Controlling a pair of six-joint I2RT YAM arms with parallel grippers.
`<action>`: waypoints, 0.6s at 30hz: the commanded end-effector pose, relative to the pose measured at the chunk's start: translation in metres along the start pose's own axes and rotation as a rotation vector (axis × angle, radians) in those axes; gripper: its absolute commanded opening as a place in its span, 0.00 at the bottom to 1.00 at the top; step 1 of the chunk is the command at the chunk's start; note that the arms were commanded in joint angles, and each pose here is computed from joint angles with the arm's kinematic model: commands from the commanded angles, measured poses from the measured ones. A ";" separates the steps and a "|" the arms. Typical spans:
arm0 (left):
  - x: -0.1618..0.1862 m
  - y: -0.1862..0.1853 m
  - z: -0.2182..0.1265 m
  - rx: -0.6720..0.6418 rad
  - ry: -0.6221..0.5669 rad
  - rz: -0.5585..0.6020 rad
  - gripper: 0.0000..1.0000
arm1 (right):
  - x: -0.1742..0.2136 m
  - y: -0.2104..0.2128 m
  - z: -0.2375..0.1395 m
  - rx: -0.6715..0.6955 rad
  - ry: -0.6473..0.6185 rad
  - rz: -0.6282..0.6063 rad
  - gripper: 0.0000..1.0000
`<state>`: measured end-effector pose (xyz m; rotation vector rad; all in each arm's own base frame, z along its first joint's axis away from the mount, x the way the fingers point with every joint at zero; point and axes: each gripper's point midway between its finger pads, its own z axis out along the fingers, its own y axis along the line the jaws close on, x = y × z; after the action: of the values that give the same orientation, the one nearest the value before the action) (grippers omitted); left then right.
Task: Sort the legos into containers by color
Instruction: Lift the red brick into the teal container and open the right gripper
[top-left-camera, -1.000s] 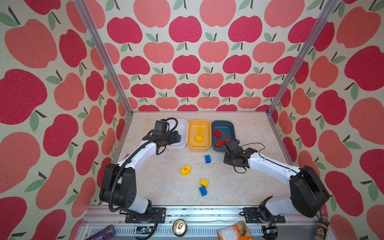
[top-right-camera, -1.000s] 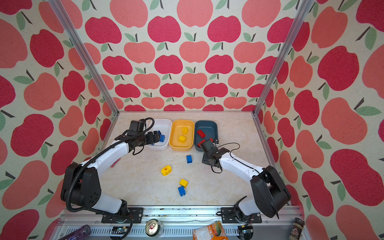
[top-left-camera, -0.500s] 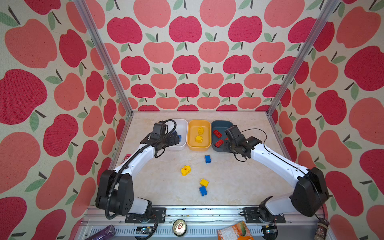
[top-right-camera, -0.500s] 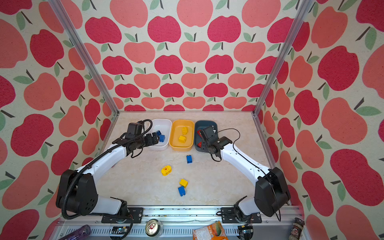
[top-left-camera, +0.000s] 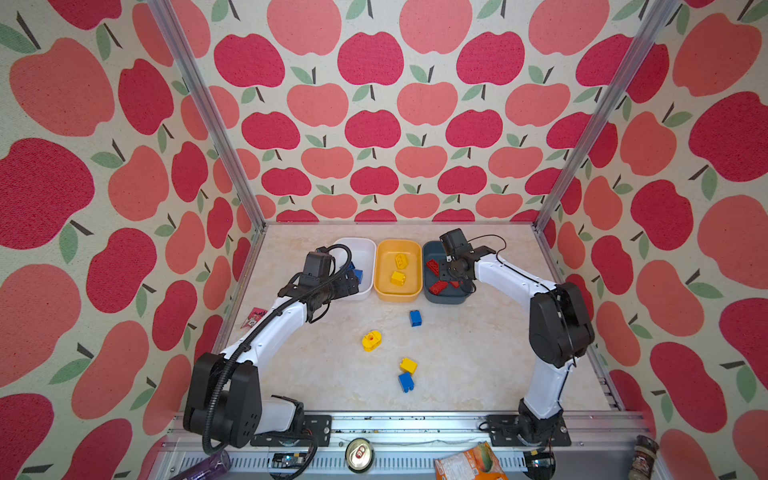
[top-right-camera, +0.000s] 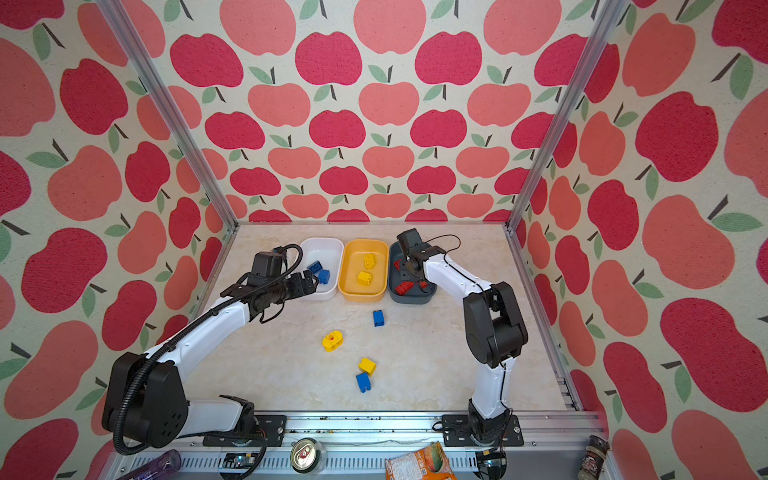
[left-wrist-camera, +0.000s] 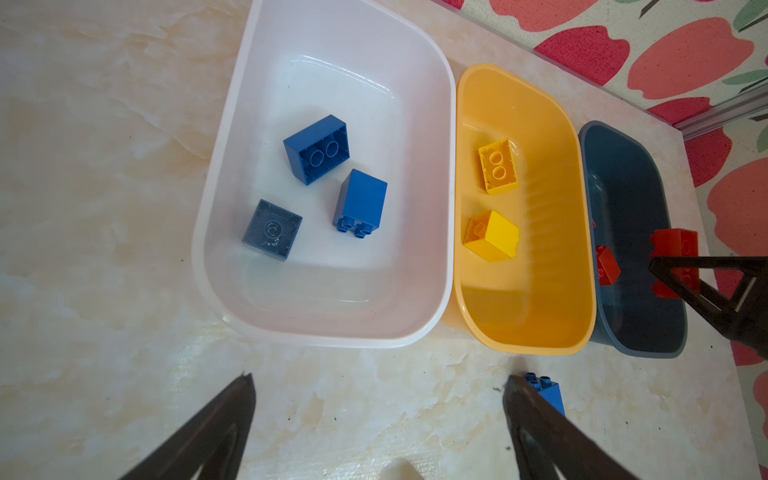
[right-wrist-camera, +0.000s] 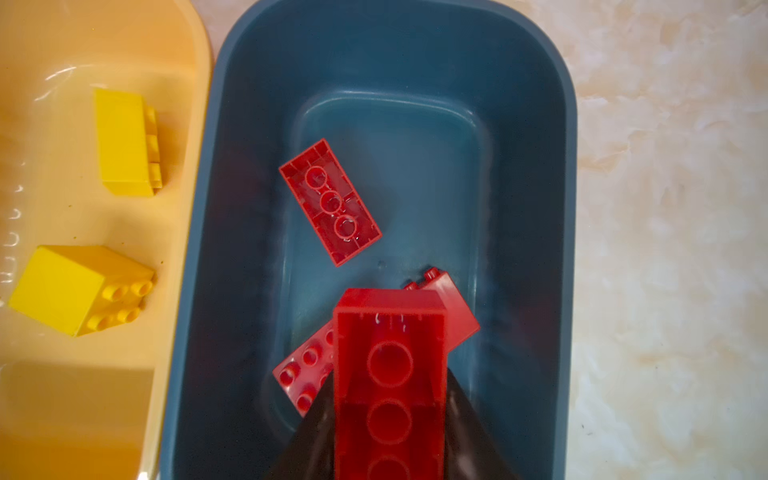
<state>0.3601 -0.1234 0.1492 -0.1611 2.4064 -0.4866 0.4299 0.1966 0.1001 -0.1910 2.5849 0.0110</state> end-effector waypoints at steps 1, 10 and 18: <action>0.004 0.001 -0.006 -0.005 -0.010 -0.012 0.96 | -0.014 -0.006 0.012 -0.010 -0.002 -0.026 0.35; 0.009 0.000 -0.008 -0.009 -0.006 -0.014 0.96 | -0.022 -0.014 0.041 0.004 0.036 -0.050 0.38; 0.014 -0.004 -0.008 -0.010 0.006 0.000 0.96 | -0.027 -0.016 0.045 -0.001 0.042 -0.038 0.66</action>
<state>0.3505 -0.1305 0.1487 -0.1562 2.4074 -0.4964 0.4765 0.1856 0.0740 -0.2340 2.6105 -0.0176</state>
